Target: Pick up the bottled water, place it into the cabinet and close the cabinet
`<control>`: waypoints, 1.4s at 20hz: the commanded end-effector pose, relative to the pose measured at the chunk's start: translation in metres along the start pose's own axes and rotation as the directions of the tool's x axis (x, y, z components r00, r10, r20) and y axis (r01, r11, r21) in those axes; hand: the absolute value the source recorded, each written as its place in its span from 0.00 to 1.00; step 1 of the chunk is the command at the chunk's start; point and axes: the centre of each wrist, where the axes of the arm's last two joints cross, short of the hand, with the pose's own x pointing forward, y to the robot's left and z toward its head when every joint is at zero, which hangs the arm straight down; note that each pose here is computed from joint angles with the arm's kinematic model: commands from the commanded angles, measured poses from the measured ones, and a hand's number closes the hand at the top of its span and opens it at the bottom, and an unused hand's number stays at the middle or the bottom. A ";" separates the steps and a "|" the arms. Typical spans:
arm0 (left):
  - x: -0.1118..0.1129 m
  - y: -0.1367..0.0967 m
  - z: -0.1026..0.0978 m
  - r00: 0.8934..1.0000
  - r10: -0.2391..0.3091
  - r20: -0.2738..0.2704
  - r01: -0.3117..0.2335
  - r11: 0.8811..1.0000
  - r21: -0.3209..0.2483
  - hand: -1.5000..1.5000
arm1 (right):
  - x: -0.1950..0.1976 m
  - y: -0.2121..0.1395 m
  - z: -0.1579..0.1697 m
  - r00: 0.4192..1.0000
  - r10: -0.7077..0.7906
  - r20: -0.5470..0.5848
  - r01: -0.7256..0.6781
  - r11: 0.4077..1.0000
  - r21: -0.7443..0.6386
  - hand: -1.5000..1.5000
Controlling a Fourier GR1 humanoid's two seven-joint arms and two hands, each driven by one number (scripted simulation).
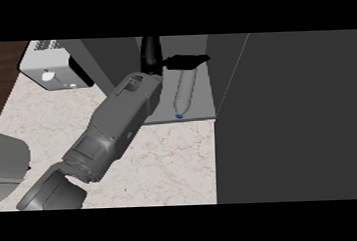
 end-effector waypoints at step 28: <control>-0.002 0.010 0.136 0.895 0.445 -0.042 -0.440 0.860 -0.257 0.00 | 0.032 0.019 -0.021 0.999 -0.002 0.034 0.001 1.000 0.004 0.00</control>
